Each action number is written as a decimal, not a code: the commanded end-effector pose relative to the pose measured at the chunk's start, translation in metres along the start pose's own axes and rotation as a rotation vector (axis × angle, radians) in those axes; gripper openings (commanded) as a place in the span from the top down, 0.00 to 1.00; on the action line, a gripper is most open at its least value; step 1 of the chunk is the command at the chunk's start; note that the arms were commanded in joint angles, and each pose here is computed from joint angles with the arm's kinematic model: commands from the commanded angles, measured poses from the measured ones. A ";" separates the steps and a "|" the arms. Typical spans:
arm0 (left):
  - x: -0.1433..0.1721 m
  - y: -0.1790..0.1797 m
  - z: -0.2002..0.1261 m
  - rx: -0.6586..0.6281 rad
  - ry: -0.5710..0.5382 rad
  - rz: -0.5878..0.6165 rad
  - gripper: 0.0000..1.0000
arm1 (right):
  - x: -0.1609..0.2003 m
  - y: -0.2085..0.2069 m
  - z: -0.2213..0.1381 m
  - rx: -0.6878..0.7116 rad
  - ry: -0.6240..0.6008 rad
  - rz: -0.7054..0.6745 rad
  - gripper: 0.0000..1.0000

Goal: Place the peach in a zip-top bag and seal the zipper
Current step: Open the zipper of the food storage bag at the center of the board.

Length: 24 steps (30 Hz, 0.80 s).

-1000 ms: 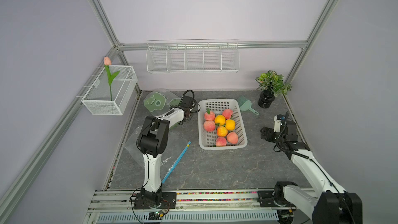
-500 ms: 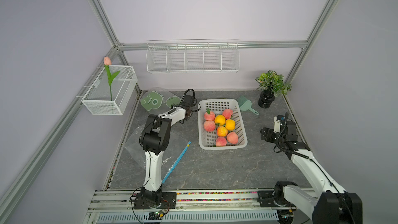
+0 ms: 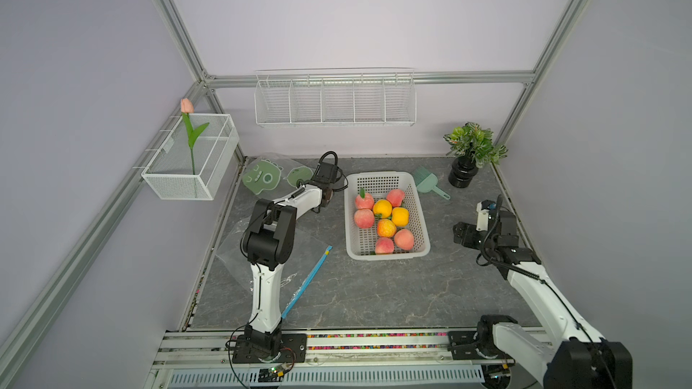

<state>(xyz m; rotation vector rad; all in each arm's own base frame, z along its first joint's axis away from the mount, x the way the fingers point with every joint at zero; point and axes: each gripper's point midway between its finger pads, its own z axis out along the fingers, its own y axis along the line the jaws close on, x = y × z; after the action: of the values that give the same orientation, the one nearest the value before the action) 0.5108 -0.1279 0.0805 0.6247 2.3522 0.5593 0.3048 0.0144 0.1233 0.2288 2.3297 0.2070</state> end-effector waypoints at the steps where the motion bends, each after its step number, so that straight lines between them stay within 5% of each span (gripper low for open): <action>1: -0.016 0.020 -0.041 0.015 -0.068 -0.120 1.00 | -0.013 0.016 -0.010 -0.063 -0.026 0.002 0.11; 10: 0.006 0.031 -0.088 0.073 -0.033 -0.224 1.00 | -0.025 0.068 -0.031 -0.264 -0.046 -0.027 0.11; 18: 0.008 0.019 -0.127 0.243 -0.071 -0.356 1.00 | -0.031 0.153 -0.054 -0.558 -0.037 -0.046 0.11; 24: 0.012 0.015 -0.148 0.315 -0.099 -0.415 1.00 | -0.026 0.209 -0.054 -0.642 0.004 -0.108 0.10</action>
<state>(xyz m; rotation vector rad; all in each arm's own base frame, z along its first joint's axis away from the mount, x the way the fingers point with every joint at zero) 0.4217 -0.1342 0.1849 0.3044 2.3784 0.0780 0.2992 0.1823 0.2088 -0.2056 2.1814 0.8044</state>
